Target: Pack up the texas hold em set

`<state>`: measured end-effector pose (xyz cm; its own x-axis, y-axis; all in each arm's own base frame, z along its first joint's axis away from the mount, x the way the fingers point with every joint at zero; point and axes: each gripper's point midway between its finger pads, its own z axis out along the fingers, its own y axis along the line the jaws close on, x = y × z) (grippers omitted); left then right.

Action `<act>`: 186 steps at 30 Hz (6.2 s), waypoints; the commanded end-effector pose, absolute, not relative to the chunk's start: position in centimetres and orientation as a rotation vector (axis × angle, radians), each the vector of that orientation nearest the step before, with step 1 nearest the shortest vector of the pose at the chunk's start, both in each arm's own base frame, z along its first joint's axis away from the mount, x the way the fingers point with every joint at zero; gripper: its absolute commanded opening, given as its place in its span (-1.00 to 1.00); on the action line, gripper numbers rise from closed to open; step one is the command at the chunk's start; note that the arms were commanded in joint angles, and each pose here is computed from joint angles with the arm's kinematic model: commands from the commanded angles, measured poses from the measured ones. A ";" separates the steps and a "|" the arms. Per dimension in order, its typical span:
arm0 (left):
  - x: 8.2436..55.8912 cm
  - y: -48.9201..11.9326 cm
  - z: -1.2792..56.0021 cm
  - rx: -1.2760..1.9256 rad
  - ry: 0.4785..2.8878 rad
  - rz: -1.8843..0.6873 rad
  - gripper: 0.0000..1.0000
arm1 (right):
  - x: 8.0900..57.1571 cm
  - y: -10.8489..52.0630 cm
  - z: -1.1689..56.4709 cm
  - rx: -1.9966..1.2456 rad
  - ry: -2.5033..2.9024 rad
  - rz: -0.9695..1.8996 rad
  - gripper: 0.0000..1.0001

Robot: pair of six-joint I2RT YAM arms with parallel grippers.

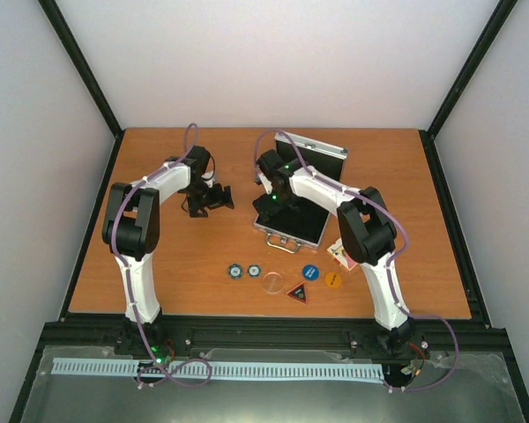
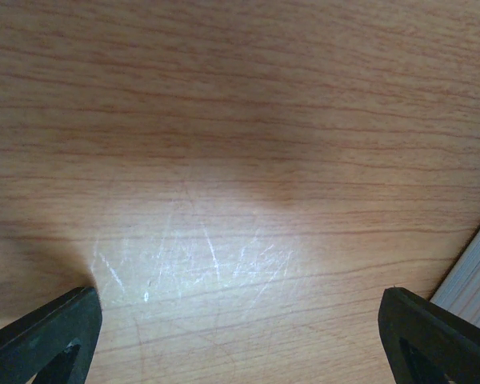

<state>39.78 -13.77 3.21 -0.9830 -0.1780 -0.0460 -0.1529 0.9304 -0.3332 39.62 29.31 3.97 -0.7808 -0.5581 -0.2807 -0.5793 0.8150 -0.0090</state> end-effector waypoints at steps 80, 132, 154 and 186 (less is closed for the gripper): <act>40.0 -13.3 1.1 -0.292 3.051 -0.496 0.96 | 41.4 28.2 8.2 -0.742 2.640 0.117 1.00; 38.6 -5.5 21.9 -0.135 2.523 -0.140 1.00 | 24.1 33.3 12.5 -1.018 2.522 0.407 0.84; 34.4 -6.5 24.6 -0.162 2.340 -0.319 1.00 | 19.1 40.5 5.5 -1.330 2.388 0.095 0.70; 34.2 -5.6 27.6 -0.145 2.297 -0.254 1.00 | 20.6 41.5 3.0 -1.415 2.501 0.226 0.53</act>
